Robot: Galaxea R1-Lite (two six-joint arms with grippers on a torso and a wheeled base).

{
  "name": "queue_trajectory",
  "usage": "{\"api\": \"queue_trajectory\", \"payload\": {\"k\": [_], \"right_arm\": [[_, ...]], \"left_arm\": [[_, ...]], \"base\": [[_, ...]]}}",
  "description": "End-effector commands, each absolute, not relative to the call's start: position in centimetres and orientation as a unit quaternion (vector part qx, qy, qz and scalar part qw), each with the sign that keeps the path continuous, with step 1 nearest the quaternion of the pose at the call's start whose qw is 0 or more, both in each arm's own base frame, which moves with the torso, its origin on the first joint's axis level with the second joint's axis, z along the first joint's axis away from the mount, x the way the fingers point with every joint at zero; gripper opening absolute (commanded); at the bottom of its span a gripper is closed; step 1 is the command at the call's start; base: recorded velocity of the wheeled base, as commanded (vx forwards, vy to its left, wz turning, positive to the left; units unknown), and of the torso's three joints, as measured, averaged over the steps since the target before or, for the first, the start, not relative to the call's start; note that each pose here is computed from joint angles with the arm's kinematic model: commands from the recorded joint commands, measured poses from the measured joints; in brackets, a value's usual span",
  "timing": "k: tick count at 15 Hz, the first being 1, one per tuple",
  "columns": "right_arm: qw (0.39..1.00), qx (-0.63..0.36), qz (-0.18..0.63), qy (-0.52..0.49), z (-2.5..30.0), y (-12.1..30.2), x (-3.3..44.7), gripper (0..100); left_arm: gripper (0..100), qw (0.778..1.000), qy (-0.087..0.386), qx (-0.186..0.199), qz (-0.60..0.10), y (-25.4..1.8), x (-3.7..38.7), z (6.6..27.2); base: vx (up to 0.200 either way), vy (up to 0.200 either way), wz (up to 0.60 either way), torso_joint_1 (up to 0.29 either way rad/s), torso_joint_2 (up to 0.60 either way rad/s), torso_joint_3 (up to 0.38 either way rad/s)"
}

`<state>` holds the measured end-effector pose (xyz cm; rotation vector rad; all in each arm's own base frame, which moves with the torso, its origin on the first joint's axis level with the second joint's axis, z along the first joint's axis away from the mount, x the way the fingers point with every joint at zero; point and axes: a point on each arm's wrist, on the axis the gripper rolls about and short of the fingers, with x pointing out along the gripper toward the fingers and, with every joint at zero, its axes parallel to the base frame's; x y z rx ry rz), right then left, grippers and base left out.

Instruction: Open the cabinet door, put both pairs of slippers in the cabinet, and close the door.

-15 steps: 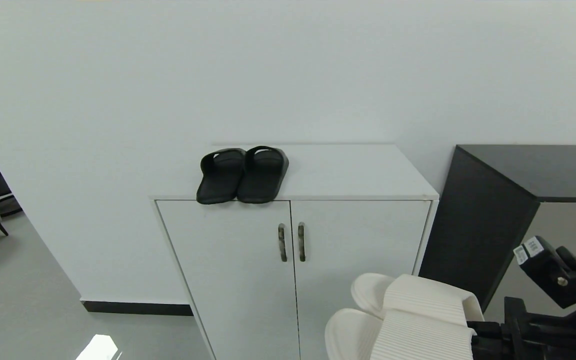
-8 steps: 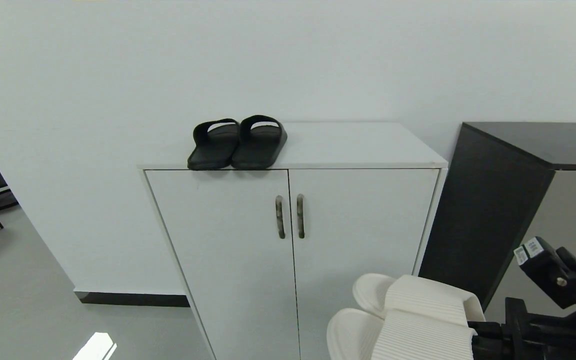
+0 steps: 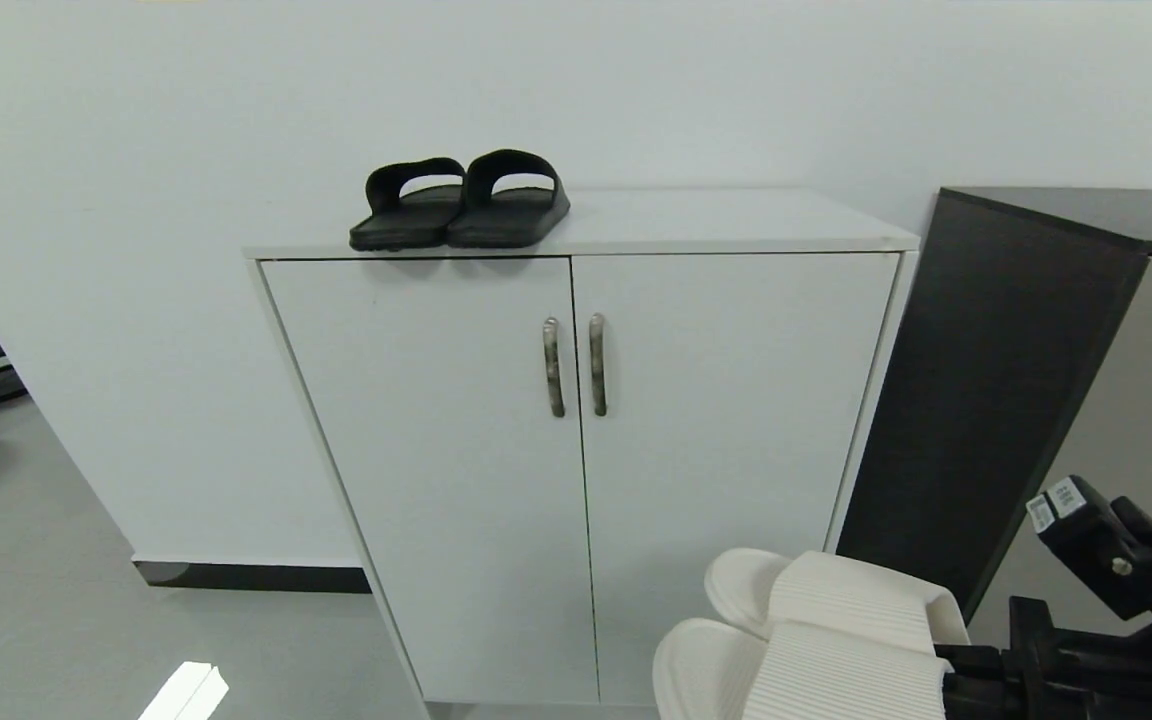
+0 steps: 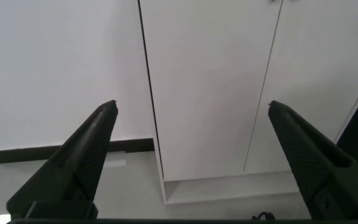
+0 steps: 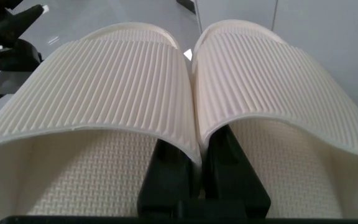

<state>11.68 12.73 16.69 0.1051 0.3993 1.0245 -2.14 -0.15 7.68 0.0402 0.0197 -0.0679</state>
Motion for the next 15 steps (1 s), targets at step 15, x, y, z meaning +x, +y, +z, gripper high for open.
{"api": "queue_trajectory", "payload": {"k": [15], "right_arm": [[0.847,0.051,0.493,0.19,16.7,12.7,11.6,0]], "left_arm": [[100,0.964,0.088,-0.029,-0.248,-1.1,2.8,17.7]], "base": [[0.0,0.0,0.0,-0.032,0.12,0.085]]}}
